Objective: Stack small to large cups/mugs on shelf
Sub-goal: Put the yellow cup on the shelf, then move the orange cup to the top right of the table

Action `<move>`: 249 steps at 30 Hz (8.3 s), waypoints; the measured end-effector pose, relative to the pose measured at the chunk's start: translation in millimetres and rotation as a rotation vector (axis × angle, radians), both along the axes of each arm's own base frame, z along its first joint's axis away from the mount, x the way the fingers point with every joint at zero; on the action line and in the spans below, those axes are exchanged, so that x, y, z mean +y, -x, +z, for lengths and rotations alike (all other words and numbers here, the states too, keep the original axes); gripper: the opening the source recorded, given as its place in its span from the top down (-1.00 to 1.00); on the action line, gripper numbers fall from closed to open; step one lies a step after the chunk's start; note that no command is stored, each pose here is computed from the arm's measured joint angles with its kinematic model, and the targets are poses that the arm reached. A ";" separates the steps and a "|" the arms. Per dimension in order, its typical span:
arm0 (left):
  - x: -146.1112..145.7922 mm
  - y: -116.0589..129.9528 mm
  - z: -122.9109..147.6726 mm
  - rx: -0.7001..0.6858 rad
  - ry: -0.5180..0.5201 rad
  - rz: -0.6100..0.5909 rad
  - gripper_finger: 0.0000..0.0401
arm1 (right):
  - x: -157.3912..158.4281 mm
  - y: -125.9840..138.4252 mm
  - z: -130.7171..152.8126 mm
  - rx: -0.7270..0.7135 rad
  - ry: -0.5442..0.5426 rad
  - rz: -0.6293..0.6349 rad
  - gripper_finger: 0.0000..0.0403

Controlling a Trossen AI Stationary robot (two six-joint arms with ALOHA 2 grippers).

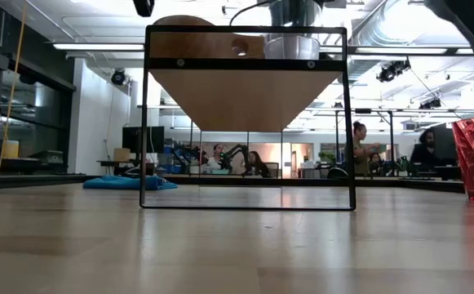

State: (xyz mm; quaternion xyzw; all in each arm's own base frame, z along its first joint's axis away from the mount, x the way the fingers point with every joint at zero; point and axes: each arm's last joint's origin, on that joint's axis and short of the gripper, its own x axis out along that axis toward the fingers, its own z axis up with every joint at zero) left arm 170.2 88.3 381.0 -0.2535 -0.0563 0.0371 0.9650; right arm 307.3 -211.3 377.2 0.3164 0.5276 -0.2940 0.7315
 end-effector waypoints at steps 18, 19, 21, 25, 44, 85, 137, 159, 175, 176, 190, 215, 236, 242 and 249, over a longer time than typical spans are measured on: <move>0.0 0.0 0.0 0.000 -0.002 0.000 -0.03 | -9.9 -14.8 -14.6 -0.004 -0.019 -0.019 1.00; 0.0 0.0 0.0 0.000 -0.002 0.000 -0.03 | -10.0 -15.0 -14.5 -0.006 -0.019 -0.025 1.00; -0.1 0.0 0.0 0.000 -0.002 0.000 -0.03 | -10.1 -15.2 -14.4 -0.008 -0.019 -0.025 1.00; 0.0 0.0 0.0 0.000 -0.002 0.000 -0.03 | -10.9 -16.3 -14.0 -0.021 -0.010 -0.024 1.00; 0.0 0.0 0.1 -0.002 0.010 -0.001 -0.03 | -13.4 -19.8 -12.9 -0.059 0.014 -0.028 1.00; 0.0 -0.1 0.0 -0.003 0.021 -0.002 -0.03 | -18.9 -22.7 -20.9 -0.029 0.024 -0.038 1.00; 0.3 -0.1 0.0 -0.003 0.021 0.006 -0.03 | -25.6 -27.2 1.1 -0.250 0.107 -0.051 0.26; 0.3 -0.2 -0.1 -0.002 0.020 0.006 -0.03 | 45.9 77.4 89.8 -0.241 0.207 0.256 0.26; 0.3 -0.2 -0.2 0.001 0.000 0.007 -0.03 | 138.6 156.4 13.6 -0.566 0.142 0.256 0.26; 0.3 -0.2 -0.5 0.005 -0.018 0.009 -0.03 | 142.3 158.4 9.3 -0.619 0.163 0.261 0.26; 2.6 -0.1 -3.5 0.060 -0.199 0.099 -0.03 | 158.2 157.7 -23.0 -0.933 0.432 0.453 0.26; 2.8 0.0 -3.4 0.062 -0.214 0.105 -0.03 | 196.7 158.3 -58.4 -0.026 -0.168 0.397 0.26; 2.7 0.0 -3.3 0.062 -0.214 0.105 -0.03 | 240.9 181.1 -140.6 0.349 -0.052 0.398 -0.29; 2.8 0.1 -3.3 0.062 -0.214 0.110 -0.03 | 239.4 178.0 -141.2 0.344 0.012 0.383 -0.26; 2.9 0.1 -3.3 0.062 -0.214 0.110 -0.03 | 240.6 175.4 -143.8 0.368 -0.014 0.337 -0.07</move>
